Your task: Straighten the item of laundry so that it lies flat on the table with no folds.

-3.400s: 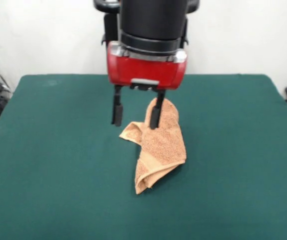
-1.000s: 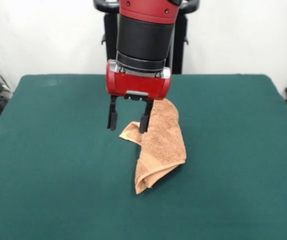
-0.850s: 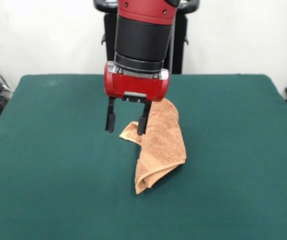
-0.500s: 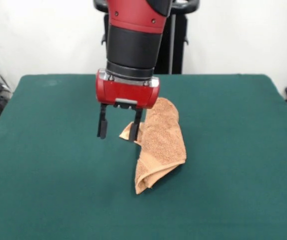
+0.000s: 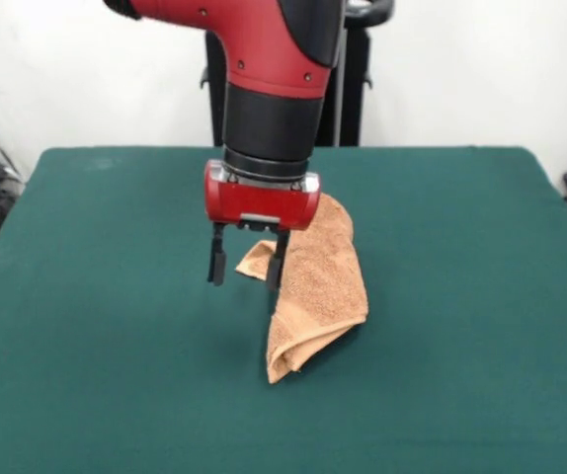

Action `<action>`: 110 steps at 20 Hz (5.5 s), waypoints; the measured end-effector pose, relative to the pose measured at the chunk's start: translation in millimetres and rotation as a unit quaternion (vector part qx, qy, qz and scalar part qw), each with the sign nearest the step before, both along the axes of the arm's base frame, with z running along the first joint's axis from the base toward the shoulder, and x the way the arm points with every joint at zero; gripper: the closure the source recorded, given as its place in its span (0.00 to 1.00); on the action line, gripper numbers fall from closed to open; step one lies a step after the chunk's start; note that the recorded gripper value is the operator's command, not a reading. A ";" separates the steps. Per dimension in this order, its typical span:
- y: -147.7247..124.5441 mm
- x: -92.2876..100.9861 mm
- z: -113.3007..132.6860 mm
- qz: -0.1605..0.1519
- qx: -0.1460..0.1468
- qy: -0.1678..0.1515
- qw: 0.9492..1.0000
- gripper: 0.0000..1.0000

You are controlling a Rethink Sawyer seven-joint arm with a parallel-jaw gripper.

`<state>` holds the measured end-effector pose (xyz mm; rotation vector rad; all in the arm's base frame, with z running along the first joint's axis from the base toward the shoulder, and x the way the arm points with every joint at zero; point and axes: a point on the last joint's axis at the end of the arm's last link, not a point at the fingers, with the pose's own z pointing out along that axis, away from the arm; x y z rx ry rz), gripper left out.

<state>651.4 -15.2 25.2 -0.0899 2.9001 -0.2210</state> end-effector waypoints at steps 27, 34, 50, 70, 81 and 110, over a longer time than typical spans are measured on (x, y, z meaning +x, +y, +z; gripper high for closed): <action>36.8 -49.8 -10.9 0.022 0.007 0.007 1.000 0.00; 45.1 -57.8 -9.6 0.027 0.007 0.012 1.000 0.00; 60.5 -57.3 -22.7 0.039 0.007 -0.011 0.999 0.00; 79.5 -55.1 -44.7 0.002 0.000 -0.043 0.999 0.00; 96.7 -51.6 -43.9 -0.037 0.013 -0.042 0.998 0.00; 183.5 -46.7 -40.5 -0.165 0.067 -0.053 0.983 0.00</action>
